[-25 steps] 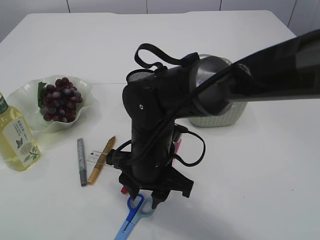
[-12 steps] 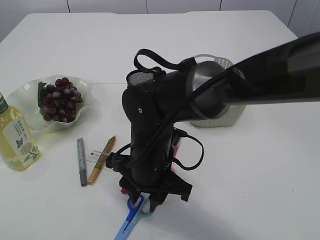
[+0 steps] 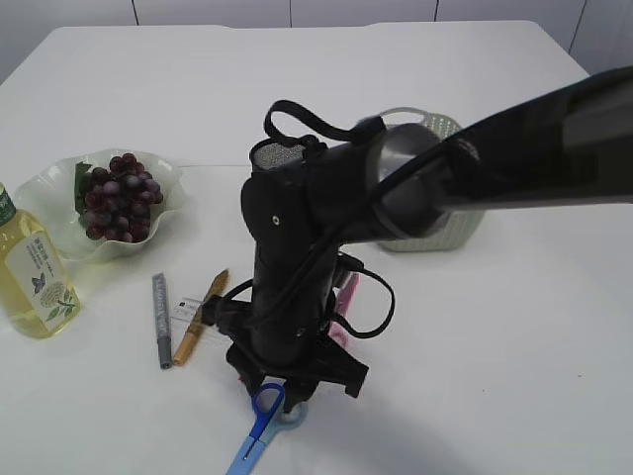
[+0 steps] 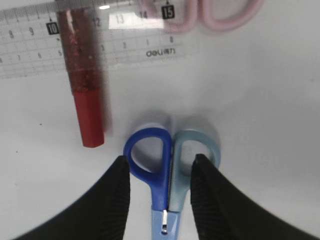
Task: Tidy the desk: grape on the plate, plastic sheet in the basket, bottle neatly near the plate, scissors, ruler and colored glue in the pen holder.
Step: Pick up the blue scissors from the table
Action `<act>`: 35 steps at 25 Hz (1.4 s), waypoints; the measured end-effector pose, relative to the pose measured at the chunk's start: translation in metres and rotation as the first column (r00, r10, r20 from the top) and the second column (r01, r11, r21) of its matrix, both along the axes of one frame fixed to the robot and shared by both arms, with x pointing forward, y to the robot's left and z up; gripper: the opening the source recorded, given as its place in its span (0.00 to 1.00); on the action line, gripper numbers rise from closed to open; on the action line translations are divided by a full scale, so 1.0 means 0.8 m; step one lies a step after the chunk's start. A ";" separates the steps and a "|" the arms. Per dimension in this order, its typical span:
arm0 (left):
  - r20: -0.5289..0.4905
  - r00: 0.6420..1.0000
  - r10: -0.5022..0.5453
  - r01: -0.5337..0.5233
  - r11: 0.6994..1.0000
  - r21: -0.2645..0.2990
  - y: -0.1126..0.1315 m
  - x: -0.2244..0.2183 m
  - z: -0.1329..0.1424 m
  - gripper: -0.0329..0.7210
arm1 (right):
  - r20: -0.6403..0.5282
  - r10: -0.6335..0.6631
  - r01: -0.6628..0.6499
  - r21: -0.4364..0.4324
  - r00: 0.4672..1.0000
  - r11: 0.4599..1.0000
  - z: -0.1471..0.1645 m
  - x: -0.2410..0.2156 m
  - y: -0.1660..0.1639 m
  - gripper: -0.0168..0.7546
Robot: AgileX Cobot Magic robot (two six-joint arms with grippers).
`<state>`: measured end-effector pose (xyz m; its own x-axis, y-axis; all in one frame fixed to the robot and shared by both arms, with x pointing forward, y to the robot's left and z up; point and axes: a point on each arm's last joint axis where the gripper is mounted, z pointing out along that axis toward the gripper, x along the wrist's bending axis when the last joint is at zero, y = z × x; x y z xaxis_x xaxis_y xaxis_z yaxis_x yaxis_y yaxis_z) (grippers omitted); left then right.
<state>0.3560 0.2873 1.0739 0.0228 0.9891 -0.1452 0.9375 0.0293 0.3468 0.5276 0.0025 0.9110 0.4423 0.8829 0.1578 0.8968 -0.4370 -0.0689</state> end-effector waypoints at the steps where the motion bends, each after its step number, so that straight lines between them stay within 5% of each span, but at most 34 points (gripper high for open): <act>1: 0.000 1.000 0.000 0.000 1.000 0.000 0.000 0.000 0.000 0.60 | -0.009 -0.005 0.005 0.002 1.000 1.000 -0.003 0.000 0.001 0.41; 35: 0.000 1.000 0.000 0.000 1.000 0.000 0.000 0.000 0.000 0.60 | -0.040 0.010 -0.011 -0.022 0.999 1.000 -0.020 -0.001 0.001 0.41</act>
<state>0.3560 0.2873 1.0739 0.0228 0.9891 -0.1452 0.9375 0.0293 0.3468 0.5269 0.0035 0.8952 0.4385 0.8906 0.1209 0.8981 -0.4293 -0.0950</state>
